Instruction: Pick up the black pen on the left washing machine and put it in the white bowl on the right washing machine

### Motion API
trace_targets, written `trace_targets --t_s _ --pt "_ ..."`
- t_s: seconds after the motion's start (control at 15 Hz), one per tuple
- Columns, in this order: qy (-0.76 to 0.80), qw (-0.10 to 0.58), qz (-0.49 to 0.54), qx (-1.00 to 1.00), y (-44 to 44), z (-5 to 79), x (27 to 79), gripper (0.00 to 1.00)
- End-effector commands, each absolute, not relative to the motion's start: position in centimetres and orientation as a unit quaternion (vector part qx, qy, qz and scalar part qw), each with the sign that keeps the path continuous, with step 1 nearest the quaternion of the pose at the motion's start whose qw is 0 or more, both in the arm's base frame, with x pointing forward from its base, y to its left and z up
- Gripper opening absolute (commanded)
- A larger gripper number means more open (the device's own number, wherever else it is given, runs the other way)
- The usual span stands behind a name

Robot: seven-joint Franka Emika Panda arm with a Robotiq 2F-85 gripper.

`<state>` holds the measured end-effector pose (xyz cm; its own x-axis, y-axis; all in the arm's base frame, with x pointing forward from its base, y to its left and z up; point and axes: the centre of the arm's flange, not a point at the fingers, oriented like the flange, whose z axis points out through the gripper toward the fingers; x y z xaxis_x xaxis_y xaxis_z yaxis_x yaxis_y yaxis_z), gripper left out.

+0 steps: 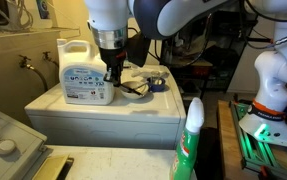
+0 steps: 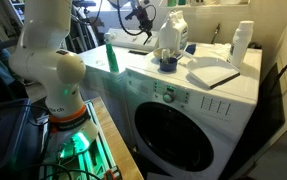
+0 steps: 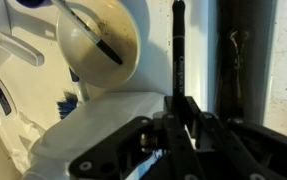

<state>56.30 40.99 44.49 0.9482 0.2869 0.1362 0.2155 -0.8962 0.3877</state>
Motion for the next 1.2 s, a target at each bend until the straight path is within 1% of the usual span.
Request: trace_targets --t_s 0.0,0.13,0.27,0.4,0.53,0.67,0.87,1.13 --pt "0.071 0.184 0.09 0.976 40.0 44.5 56.7 0.03" --pt "0.017 0.206 0.063 0.976 37.2 46.0 55.2 0.03" --pt "-0.023 0.208 0.026 0.978 35.3 47.5 53.7 0.03" --pt "-0.079 0.202 0.019 0.976 32.8 49.2 53.3 0.03" --pt "-0.131 0.185 0.024 0.974 30.4 49.4 54.6 0.03" --pt "-0.185 0.177 0.023 0.966 27.6 48.1 56.7 0.03" --pt "-0.265 0.173 0.013 0.948 23.2 45.7 58.4 0.03" --pt "-0.36 0.128 0.004 0.924 21.1 44.6 60.5 0.03"
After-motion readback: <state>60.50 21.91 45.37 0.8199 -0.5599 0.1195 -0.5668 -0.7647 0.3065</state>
